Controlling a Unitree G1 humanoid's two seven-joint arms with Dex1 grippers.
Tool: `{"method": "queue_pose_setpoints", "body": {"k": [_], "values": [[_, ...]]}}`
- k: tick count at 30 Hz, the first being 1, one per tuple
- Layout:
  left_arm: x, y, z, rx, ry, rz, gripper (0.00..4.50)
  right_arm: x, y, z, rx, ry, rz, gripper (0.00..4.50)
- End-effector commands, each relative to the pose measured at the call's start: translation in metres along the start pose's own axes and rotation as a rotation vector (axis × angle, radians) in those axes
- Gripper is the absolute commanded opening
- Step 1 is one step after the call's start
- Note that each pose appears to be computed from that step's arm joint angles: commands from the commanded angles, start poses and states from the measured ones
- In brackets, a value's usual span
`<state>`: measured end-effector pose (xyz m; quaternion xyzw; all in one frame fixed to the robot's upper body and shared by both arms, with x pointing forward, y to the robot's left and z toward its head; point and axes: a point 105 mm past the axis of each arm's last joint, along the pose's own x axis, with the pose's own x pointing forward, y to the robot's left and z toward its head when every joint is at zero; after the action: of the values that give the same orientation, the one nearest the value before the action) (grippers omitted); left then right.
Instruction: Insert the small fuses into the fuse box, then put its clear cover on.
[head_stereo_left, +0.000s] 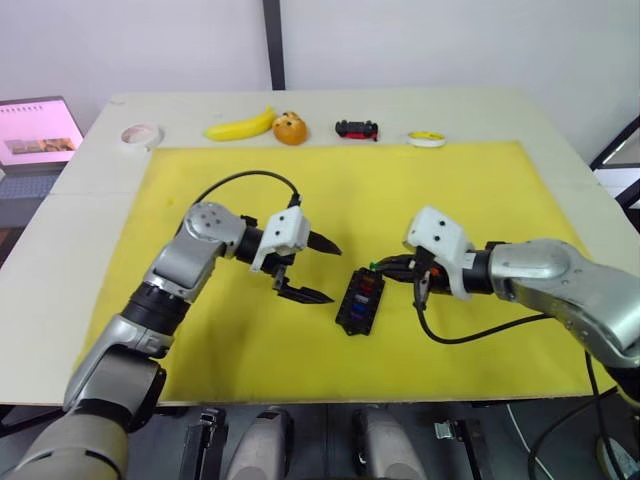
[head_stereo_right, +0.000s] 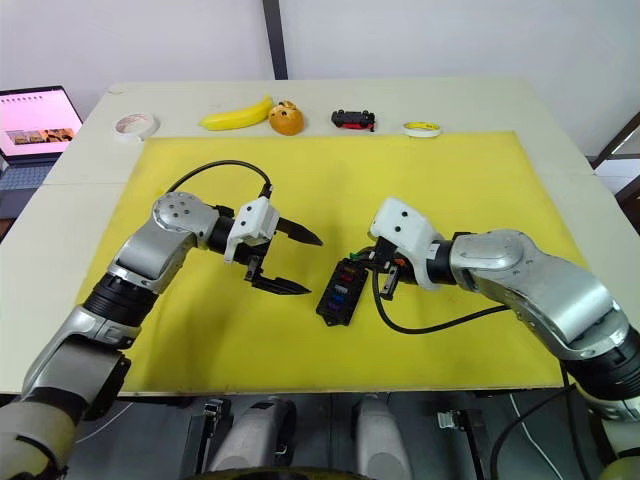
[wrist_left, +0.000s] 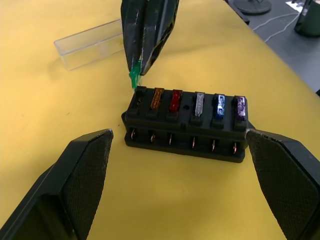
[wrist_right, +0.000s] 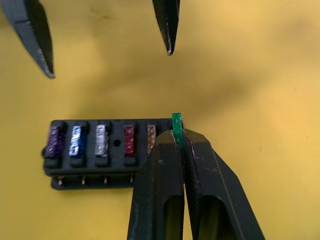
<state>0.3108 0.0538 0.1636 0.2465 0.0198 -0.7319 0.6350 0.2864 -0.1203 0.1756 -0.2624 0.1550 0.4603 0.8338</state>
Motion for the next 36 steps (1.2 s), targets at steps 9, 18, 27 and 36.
{"method": "queue_pose_setpoints", "body": {"k": [9, 18, 27, 36], "values": [[-0.0022, 0.0032, 0.0076, 0.048, -0.004, 0.032, 4.46, 0.0008, -0.0038, 0.0079, -0.063, -0.025, -0.003, 0.0], [-0.0008, 0.0022, 0.0059, 0.048, 0.002, 0.036, 4.46, 0.0045, -0.0002, 0.0081, -0.06, -0.028, 0.015, 0.0], [0.0019, 0.0044, 0.0074, 0.063, 0.006, 0.035, 4.46, 0.0051, -0.0033, 0.0044, -0.072, -0.01, 0.01, 0.0], [0.0037, 0.0054, 0.0084, 0.067, 0.005, 0.038, 4.46, 0.0072, -0.0043, 0.0034, -0.074, -0.008, 0.012, 0.0]]}}
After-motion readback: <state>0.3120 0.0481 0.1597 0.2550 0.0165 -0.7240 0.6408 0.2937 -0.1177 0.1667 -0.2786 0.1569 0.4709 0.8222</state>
